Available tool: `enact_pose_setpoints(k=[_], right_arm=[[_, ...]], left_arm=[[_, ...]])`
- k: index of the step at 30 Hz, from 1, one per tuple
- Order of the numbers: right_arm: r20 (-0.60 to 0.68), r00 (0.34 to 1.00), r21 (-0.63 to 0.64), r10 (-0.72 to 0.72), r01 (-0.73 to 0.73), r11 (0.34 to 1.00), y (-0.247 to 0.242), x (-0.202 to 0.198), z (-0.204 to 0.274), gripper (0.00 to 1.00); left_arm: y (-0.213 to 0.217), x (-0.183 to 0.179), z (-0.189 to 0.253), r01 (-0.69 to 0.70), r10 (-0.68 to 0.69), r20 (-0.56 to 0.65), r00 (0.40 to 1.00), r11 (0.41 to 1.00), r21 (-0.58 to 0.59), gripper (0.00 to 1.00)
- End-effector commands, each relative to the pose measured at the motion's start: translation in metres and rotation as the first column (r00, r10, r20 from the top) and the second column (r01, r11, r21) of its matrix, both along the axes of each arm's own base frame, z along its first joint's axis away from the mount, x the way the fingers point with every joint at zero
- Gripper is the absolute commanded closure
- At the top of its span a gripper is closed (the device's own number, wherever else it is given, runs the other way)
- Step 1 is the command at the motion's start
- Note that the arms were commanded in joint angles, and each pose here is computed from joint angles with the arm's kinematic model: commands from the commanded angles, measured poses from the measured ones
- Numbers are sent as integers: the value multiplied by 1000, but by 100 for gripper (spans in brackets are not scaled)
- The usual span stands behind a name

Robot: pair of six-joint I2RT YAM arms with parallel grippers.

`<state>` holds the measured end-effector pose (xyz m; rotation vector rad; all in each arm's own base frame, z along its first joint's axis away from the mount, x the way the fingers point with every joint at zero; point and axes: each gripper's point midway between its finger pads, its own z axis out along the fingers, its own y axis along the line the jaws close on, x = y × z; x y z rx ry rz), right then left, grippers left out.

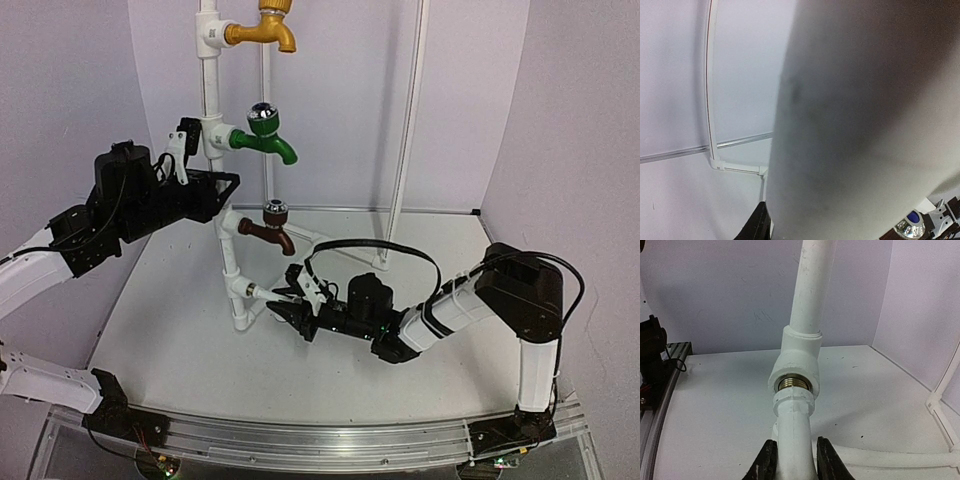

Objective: Install the water faucets

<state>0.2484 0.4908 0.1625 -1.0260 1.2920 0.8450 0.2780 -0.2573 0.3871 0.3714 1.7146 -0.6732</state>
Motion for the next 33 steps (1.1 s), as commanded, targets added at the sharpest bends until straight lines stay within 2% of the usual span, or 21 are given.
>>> enact_pose_setpoints(k=[1, 15, 23, 33], right_arm=[[-1, 1000, 283, -24, 23, 959, -14, 23, 109, 100], [-186, 981, 361, 53, 18, 932, -8, 29, 109, 100], [-357, 931, 429, 76, 91, 899, -9, 39, 104, 100], [-512, 851, 484, 114, 175, 858, -15, 47, 92, 100]], left_arm=[[-38, -28, -3, 118, -182, -222, 958, 955, -274, 100], [-36, -26, -1, 88, -152, -214, 965, 955, -282, 100], [-39, -26, -3, 87, -152, -213, 965, 955, -285, 100], [-43, -26, -5, 76, -142, -209, 968, 952, -295, 100]])
